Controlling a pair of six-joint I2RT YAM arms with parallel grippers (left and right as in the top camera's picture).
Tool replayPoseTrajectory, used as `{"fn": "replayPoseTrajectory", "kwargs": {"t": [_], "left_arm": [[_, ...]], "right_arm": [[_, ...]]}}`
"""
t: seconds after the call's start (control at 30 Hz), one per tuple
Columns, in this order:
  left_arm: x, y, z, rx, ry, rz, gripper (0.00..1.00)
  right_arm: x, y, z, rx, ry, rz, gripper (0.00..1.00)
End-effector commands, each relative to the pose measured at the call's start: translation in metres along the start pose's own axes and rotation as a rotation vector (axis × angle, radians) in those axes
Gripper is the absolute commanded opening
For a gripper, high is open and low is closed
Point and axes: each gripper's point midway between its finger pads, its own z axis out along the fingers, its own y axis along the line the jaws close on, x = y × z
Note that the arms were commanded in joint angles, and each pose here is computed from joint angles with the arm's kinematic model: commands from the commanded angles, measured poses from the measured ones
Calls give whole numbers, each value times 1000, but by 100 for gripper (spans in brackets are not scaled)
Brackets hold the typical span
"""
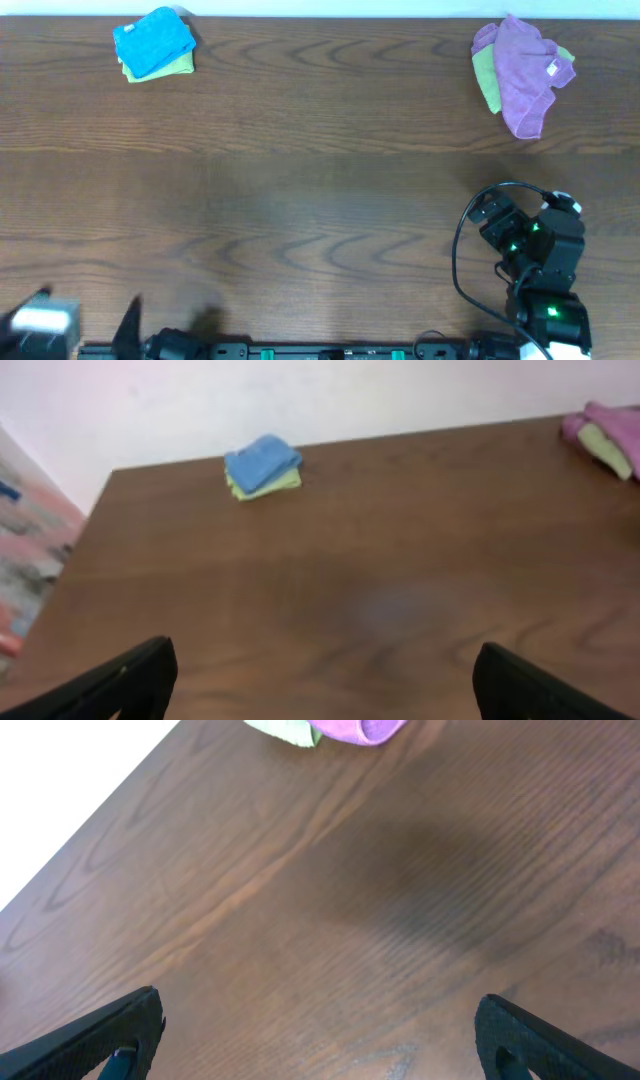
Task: Fold the cloth
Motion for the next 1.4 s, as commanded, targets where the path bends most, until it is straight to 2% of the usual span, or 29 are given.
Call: {"fn": "replayPoseTrajectory", "kwargs": {"t": [0.0, 0.17, 0.37, 0.7, 0.93, 1.1, 1.37], "left_arm": [[19, -12, 42, 23, 100, 17, 96], [20, -25, 91, 39, 79, 9, 95], [14, -19, 118, -3, -67, -70, 95], [45, 22, 150, -199, -248, -225, 95], [72, 28, 178, -222, -349, -293, 95], [89, 28, 197, -219, -388, -312, 95], [113, 28, 217, -217, -372, -328, 95]], "right_arm": [[-5, 0, -1, 5, -16, 1, 99], [-5, 0, -1, 5, -16, 1, 99], [-5, 0, -1, 5, -16, 1, 99], [-5, 0, -1, 5, -16, 1, 99], [-5, 0, -1, 5, -16, 1, 99], [-5, 0, -1, 5, -16, 1, 99], [-5, 0, -1, 5, -16, 1, 99]]}}
